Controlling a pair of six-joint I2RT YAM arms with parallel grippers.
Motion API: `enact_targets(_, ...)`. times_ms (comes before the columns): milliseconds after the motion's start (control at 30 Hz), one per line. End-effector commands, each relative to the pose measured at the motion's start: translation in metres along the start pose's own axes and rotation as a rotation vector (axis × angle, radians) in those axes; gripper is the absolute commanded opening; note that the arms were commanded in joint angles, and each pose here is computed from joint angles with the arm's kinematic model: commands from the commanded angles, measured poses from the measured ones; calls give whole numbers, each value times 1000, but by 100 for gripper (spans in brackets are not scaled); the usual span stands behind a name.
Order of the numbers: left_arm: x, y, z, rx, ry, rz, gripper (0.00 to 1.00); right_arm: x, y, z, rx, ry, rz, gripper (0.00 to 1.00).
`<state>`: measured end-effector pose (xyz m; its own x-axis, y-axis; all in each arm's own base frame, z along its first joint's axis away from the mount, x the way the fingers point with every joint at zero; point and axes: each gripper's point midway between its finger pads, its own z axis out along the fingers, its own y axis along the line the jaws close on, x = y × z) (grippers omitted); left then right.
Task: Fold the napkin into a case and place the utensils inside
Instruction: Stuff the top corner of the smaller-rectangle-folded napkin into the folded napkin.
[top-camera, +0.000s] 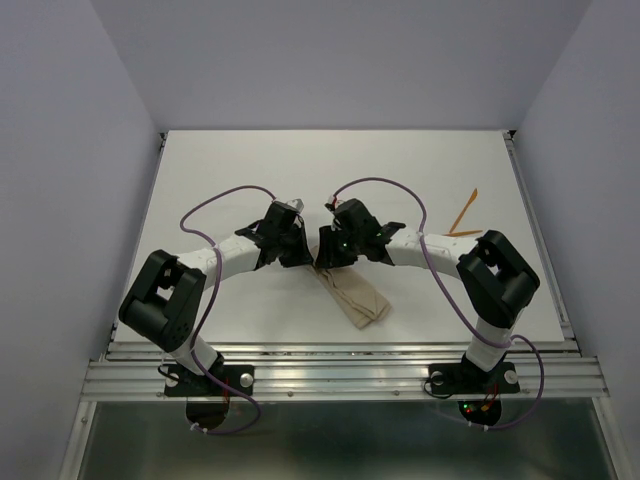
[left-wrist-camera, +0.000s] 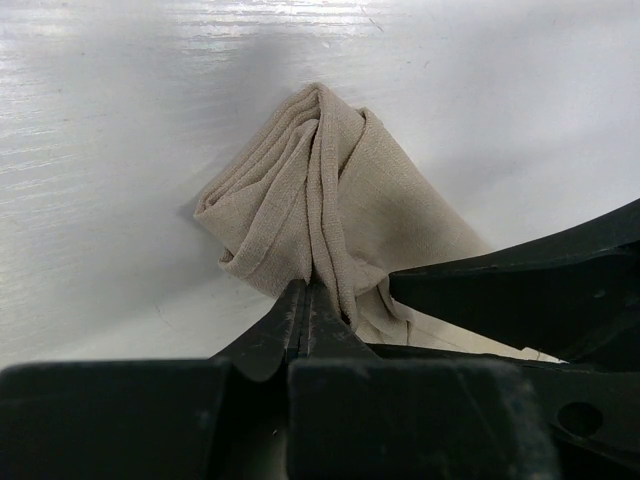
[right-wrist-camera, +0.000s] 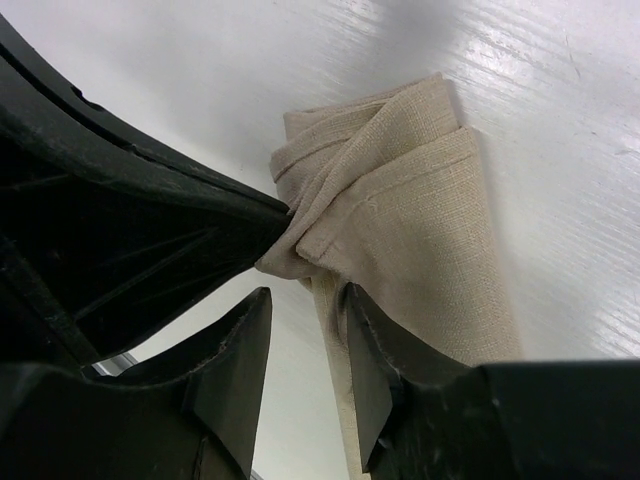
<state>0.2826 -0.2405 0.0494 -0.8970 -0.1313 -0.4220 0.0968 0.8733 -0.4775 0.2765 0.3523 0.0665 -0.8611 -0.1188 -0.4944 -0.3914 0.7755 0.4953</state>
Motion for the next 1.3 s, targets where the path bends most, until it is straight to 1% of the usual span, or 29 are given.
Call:
enact_targets(0,-7,-3,-6,26,-31,21,0,-32,23,-7,-74,-87,-11,42)
enact_targets(433,-8,-5,-7,33,-30,22,0,-41,18,-2,-43,-118,-25,42)
enact_targets(600,-9,-6,-6,34,-31,21,0,-34,23,-12,-60,-77,-46,41)
enact_targets(667,-9,-7,-6,36,-31,21,0,-31,20,-15,-41,-60,-52,42)
enact_targets(833,-10,-9,-6,41,-33,22,0,-34,7,-17,27,-94,-56,43)
enact_targets(967,-10,-9,-7,41,-33,24,0,-40,5,-13,44,-105,-68,45)
enact_targets(1033,-11,-9,-8,40,-34,24,0,-43,6,-13,40,-110,-79,45)
enact_targets(1100,-12,-9,-8,40,-38,24,0,-45,8,-12,32,-111,-80,50)
enact_targets(1267,-12,-10,-9,41,-39,23,0,-50,19,-13,-7,-118,-58,50)
